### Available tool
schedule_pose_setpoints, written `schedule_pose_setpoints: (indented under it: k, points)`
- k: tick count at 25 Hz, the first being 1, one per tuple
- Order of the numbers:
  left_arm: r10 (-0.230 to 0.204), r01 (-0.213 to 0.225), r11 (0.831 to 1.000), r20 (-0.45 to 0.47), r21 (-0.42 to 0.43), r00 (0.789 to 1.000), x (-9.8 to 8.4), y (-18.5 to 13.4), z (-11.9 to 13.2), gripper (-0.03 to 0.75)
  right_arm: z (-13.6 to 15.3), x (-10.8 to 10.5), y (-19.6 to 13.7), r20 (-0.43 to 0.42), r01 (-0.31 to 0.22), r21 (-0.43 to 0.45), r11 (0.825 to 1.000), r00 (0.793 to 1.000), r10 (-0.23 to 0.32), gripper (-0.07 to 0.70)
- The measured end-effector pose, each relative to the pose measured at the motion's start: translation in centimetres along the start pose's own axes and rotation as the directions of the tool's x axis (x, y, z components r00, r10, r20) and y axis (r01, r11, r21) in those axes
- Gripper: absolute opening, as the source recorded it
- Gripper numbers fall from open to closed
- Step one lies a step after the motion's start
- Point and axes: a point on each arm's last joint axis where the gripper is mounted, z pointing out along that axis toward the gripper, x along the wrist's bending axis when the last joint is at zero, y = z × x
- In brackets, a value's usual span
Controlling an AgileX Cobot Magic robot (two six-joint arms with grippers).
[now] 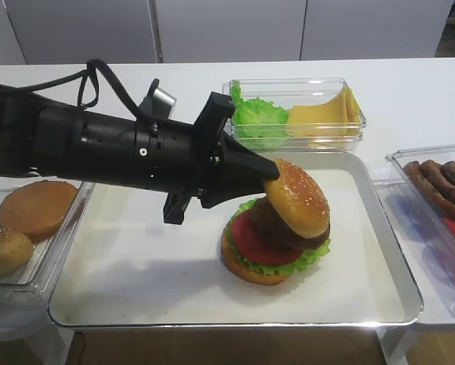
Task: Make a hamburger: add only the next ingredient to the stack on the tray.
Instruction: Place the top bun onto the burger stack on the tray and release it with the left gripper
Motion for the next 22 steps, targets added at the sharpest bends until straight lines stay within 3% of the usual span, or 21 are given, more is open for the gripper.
schedule_pose_setpoints:
  k: [14, 22]
  points:
    - [0.010, -0.010, 1.000, -0.017, -0.004, 1.000, 0.16, 0.04, 0.00, 0.153, 0.00, 0.00, 0.00, 0.000, 0.000, 0.000, 1.000, 1.000, 0.000, 0.495]
    - [0.009, -0.009, 1.000, -0.023, -0.007, 1.000, 0.21, 0.07, 0.00, 0.296, 0.00, 0.00, 0.00, 0.000, 0.000, 0.000, 1.000, 1.000, 0.000, 0.495]
